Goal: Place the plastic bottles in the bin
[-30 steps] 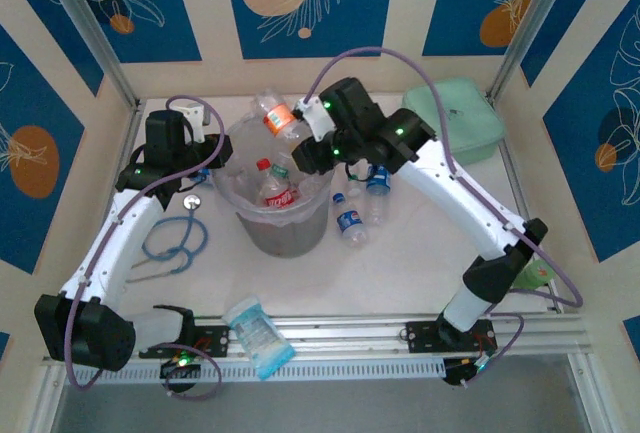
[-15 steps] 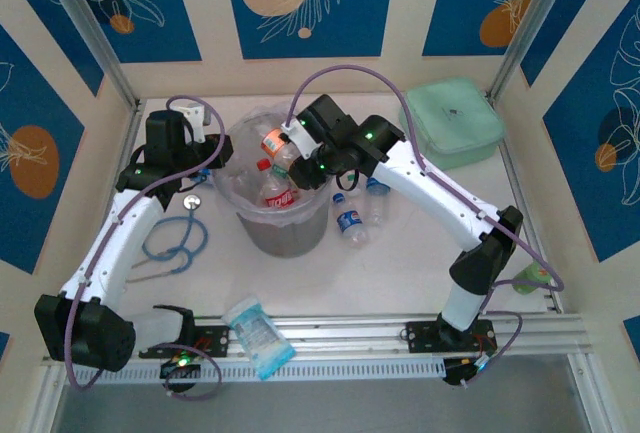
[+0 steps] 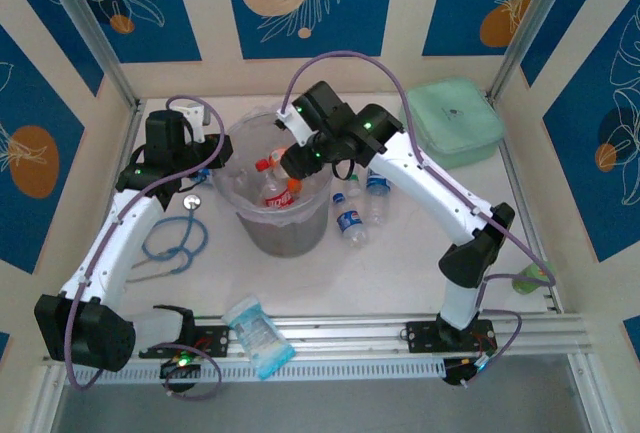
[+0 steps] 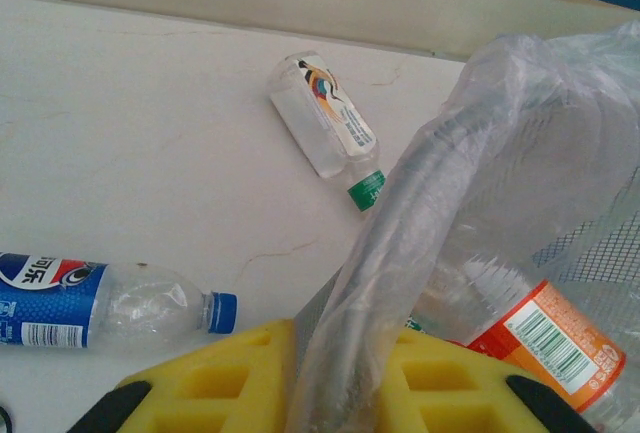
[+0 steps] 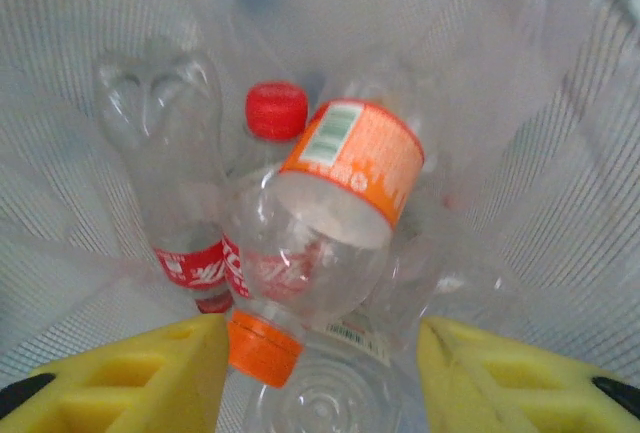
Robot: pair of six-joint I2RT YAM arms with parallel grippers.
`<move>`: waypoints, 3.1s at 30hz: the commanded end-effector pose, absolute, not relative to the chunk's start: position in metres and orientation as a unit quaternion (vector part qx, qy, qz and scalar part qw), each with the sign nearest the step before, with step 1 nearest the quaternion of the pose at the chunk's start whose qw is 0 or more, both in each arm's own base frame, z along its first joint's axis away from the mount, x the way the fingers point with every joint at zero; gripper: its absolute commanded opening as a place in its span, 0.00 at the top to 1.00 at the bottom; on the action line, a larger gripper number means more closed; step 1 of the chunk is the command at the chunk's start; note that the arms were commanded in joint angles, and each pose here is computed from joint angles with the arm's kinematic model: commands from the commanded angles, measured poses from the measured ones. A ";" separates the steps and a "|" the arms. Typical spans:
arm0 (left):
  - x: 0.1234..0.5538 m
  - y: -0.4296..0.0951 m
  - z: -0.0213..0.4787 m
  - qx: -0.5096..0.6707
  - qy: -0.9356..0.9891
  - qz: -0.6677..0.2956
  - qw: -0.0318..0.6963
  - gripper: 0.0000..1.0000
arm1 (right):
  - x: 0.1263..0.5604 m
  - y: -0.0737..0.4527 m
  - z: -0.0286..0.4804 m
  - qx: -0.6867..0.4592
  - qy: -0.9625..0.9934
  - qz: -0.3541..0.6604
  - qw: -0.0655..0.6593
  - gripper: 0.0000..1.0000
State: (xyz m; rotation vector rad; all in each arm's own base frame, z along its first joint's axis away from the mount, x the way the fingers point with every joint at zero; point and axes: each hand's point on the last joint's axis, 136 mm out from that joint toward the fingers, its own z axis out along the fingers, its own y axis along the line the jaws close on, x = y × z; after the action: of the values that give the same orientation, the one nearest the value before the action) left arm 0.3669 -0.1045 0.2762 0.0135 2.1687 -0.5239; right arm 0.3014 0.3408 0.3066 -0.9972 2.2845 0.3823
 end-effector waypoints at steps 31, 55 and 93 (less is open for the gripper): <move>0.360 -0.094 0.257 -0.001 0.889 -0.188 0.418 0.77 | 0.312 0.373 0.315 -0.325 0.857 0.208 0.342 0.73; 0.360 -0.098 0.257 -0.001 0.888 -0.200 0.415 0.77 | 0.337 0.148 0.214 0.024 0.949 0.232 0.212 0.01; 0.360 -0.100 0.256 0.001 0.887 -0.205 0.414 0.77 | 0.426 0.121 0.056 0.176 0.966 0.182 0.061 0.01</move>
State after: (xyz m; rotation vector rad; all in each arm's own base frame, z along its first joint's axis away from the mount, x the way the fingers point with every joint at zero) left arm 0.3655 -0.1050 0.2765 0.0164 2.1655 -0.5292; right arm 0.4135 0.1200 0.0515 0.5243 2.9518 0.5643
